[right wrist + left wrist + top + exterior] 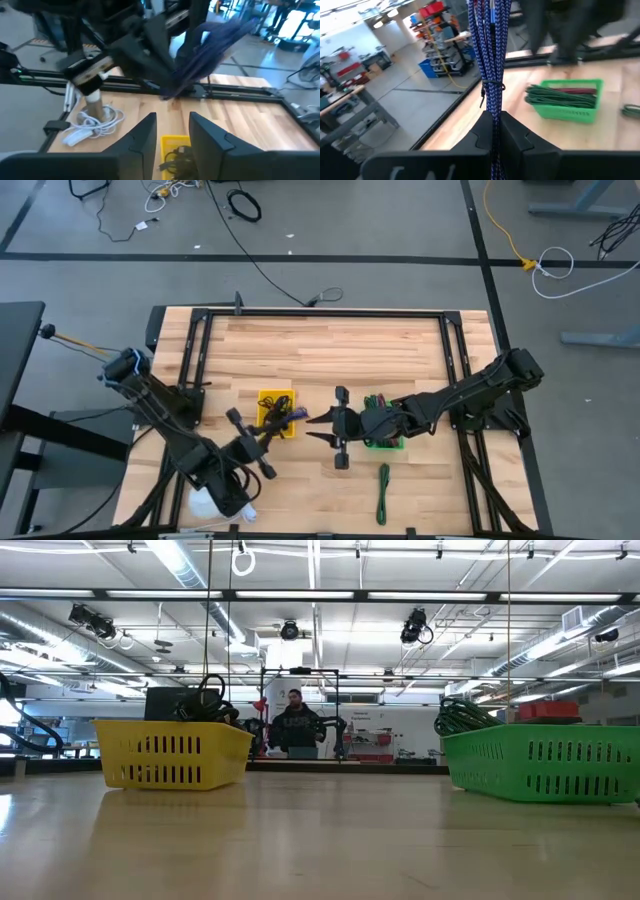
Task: Pick & Place USB Port
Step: Put the black blue charger cable into the green bin
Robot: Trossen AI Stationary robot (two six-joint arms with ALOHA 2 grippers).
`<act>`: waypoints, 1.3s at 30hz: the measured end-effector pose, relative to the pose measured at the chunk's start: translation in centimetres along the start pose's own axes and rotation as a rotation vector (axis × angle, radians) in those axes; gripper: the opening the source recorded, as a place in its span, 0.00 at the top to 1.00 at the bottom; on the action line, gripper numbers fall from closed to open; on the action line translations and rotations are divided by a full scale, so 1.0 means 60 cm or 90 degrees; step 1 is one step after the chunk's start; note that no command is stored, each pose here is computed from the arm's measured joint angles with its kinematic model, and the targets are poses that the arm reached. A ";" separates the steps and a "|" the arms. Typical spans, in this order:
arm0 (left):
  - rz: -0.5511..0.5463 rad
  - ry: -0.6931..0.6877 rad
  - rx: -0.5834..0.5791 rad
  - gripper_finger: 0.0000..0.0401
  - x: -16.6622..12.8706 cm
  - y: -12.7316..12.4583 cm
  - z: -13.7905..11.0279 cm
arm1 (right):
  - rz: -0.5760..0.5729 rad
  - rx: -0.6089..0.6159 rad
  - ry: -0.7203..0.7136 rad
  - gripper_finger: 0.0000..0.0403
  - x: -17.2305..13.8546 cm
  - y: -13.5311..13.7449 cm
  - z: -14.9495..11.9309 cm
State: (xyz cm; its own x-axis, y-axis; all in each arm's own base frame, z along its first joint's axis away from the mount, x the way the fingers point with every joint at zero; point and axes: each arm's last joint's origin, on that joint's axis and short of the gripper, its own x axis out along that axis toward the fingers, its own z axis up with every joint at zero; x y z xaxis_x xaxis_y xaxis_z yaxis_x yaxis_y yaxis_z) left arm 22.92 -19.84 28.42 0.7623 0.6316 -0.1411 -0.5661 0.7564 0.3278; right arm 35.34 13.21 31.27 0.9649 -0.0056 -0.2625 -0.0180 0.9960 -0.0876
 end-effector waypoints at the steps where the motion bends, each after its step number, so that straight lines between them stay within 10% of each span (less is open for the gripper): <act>1: -0.009 0.003 0.008 0.96 0.001 -0.005 0.002 | -0.006 -0.004 -0.001 0.71 0.000 -0.001 0.000; 16: -0.147 0.030 0.077 0.96 0.087 -0.031 0.051 | -0.042 -0.026 -0.029 0.71 -0.004 -0.004 0.010; 39: -0.112 0.048 0.101 0.92 0.142 0.002 0.061 | -0.186 -0.015 0.033 0.95 -0.025 -0.028 0.007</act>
State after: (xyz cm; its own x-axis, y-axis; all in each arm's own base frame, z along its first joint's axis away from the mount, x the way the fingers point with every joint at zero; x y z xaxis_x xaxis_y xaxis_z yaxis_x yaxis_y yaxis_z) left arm 30.49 -14.97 30.70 0.8158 0.5085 -0.2755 -0.3665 0.8231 0.4339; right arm 34.01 11.58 32.22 0.9154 -0.2976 -0.2710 0.2525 0.9489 -0.1892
